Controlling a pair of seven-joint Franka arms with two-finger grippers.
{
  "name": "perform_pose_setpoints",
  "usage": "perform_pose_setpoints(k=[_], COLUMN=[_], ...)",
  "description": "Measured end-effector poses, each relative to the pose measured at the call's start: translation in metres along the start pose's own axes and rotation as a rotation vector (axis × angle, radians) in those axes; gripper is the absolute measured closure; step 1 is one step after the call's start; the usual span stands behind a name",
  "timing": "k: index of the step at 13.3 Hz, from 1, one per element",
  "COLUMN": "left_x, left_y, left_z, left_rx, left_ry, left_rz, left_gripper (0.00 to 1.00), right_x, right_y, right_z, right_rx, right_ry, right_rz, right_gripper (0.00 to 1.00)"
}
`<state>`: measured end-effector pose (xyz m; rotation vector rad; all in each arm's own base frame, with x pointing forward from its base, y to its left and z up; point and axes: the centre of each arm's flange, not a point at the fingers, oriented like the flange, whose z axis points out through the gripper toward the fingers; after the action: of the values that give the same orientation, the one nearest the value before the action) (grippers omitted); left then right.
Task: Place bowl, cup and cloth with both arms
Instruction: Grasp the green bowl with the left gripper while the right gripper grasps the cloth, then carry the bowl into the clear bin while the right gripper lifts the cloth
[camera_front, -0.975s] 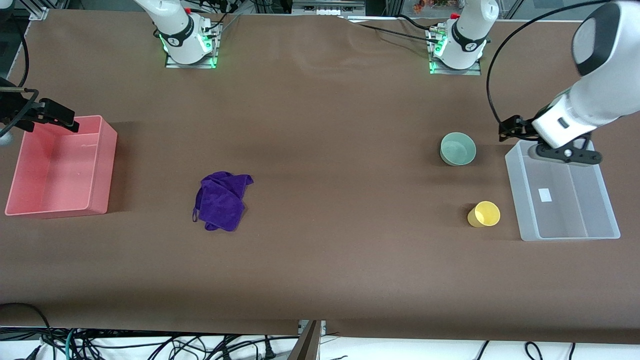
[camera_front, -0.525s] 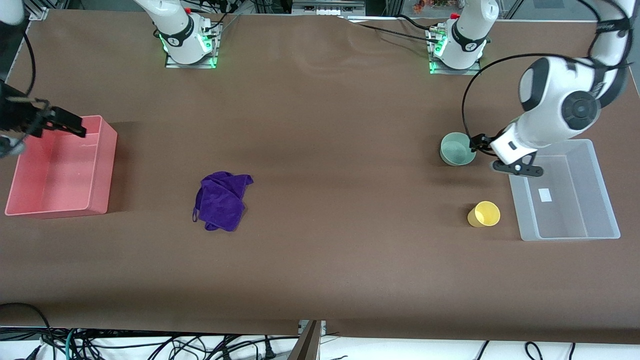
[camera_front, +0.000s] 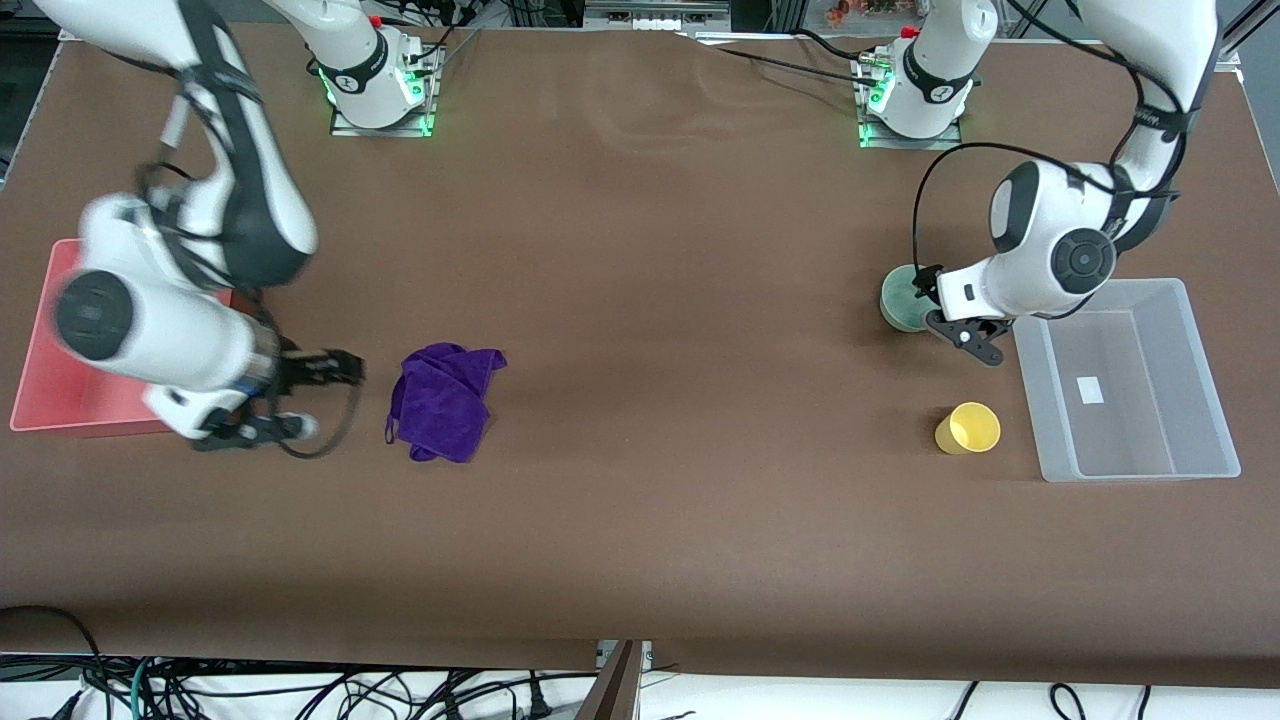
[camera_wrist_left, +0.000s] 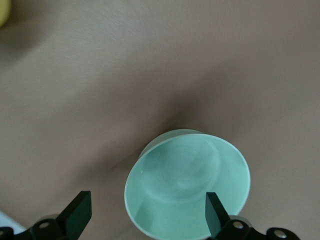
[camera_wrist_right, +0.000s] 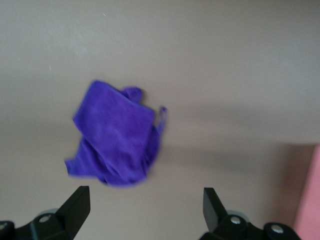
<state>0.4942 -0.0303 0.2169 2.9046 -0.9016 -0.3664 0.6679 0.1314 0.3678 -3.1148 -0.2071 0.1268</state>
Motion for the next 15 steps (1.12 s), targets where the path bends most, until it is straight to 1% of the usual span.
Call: perform_pose_setpoints(k=[1,2,3,4,5,6,8,10,11,12,13,15], left_x=[0.001,0.001,0.003,0.004,0.005,0.005,0.006,0.009,0.01,0.009,0.006,0.001], left_y=[0.001,0.002,0.002,0.002,0.003,0.002,0.002,-0.001,-0.004,-0.009,-0.014,-0.027], left_z=[0.014,0.025,0.033,0.037,0.038,0.038,0.034,0.019,0.004,-0.017,-0.039,-0.091], left_rx=[0.0,0.003,0.008,0.014,0.017,0.019,0.025,0.046,0.065,0.081,0.086,0.081], left_ry=[0.002,0.0,0.0,-0.001,-0.003,-0.002,0.004,0.03,0.052,0.069,0.07,0.059], left_rz=[0.017,0.043,0.069,0.087,0.097,0.102,0.123,0.181,0.214,0.243,0.269,0.31], left_gripper=[0.0,0.04,0.04,0.11,0.23,0.33,0.58,0.78,0.89,0.98,0.97,0.97], right_x=[0.005,0.007,0.007,0.004,-0.001,-0.008,-0.022,-0.027,-0.027,-0.028,-0.031,-0.034], right_y=[-0.009,-0.015,-0.02,-0.027,-0.034,-0.04,-0.049,-0.051,-0.051,-0.051,-0.051,-0.051], right_z=[0.023,0.047,0.073,0.098,0.123,0.143,0.172,0.179,0.181,0.184,0.189,0.202], right_rx=[0.006,0.014,0.019,0.022,0.024,0.025,0.025,0.026,0.027,0.029,0.03,0.032], right_ry=[0.019,0.036,0.047,0.053,0.057,0.055,0.035,0.034,0.048,0.065,0.074,0.077], right_rz=[0.003,-0.001,-0.008,-0.017,-0.028,-0.036,-0.049,-0.053,-0.053,-0.056,-0.059,-0.061], right_gripper=[0.0,0.0,0.0,0.0,0.0,0.0,0.0,0.0,0.0,0.0,0.04,0.3])
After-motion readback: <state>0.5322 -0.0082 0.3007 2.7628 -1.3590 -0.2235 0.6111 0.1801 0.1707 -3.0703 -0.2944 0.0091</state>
